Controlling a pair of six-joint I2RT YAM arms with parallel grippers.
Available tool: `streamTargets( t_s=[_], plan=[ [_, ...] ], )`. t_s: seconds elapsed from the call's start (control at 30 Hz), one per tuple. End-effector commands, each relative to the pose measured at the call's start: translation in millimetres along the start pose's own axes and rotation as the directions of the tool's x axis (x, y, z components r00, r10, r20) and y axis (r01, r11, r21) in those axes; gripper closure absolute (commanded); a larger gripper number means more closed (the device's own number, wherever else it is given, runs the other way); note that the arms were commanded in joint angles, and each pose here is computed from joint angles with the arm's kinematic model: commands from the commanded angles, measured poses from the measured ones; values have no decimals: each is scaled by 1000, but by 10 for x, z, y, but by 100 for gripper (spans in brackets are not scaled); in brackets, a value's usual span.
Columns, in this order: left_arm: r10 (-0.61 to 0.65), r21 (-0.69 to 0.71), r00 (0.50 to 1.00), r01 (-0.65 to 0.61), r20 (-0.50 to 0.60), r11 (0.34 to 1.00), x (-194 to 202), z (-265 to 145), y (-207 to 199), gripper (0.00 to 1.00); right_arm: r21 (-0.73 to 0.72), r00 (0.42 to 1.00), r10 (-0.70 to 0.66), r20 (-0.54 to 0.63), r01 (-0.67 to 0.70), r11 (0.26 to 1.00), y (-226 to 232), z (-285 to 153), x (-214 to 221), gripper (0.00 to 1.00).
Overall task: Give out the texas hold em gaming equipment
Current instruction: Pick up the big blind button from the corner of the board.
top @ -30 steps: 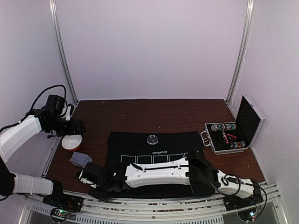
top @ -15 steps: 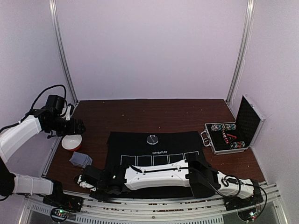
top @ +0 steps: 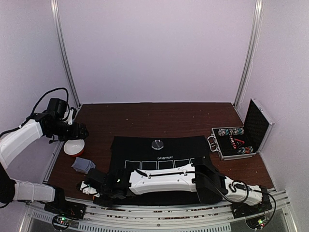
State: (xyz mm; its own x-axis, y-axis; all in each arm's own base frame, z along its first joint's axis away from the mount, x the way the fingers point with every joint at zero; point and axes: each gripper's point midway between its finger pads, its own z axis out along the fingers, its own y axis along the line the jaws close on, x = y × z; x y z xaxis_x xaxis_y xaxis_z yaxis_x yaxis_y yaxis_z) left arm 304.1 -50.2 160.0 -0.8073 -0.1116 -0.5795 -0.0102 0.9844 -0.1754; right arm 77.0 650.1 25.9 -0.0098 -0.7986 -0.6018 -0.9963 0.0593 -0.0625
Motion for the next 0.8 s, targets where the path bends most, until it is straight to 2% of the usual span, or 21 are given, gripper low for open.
streamTargets(
  t_s=[0.0, 0.43, 0.77],
  plan=[
    [-7, 17, 999, 6, 42, 1000, -76, -14, -17, 6, -233, 990, -73, -120, 43, 971, 710, -67, 347, 54],
    [-7, 22, 999, 6, 40, 1000, -70, -9, -24, 6, -231, 983, -150, -109, 122, 965, 844, -113, 334, 42],
    [-7, 24, 999, 6, 40, 1000, -68, -6, -26, 6, -271, 987, -143, -72, 119, 955, 925, -134, 252, 34]
  ],
)
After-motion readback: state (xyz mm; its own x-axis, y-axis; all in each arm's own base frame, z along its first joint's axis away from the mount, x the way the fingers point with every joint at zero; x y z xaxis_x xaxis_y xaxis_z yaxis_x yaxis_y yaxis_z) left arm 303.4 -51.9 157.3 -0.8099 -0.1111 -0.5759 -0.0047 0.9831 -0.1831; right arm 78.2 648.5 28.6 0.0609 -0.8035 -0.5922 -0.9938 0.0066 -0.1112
